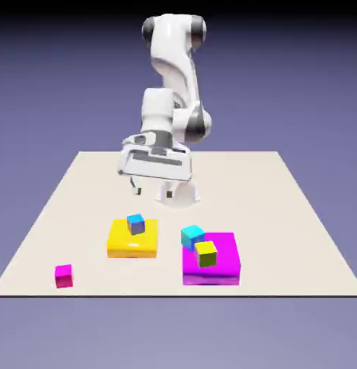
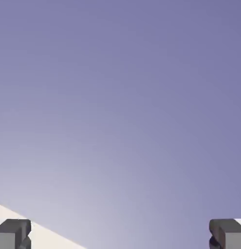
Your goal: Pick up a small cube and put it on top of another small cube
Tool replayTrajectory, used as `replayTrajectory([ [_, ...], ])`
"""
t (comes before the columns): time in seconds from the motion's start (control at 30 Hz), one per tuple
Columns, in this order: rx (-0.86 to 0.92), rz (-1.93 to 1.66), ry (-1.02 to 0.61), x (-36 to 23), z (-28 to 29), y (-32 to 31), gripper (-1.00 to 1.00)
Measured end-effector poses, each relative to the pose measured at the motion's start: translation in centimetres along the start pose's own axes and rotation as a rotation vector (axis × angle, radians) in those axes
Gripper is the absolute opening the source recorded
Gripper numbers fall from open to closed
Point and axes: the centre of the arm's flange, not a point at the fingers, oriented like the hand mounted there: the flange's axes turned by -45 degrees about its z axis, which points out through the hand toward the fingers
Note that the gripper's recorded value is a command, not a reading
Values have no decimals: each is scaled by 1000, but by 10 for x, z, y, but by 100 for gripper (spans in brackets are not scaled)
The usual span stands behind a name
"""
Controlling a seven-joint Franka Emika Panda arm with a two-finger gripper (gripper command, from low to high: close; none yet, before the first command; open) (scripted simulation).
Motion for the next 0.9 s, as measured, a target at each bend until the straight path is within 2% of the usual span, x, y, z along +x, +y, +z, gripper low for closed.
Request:
replayTrajectory([
  [0.47, 75, -511, -216, -63, 95, 54, 0],
  [0.9, 234, -1025, -423, -144, 166, 97, 0],
])
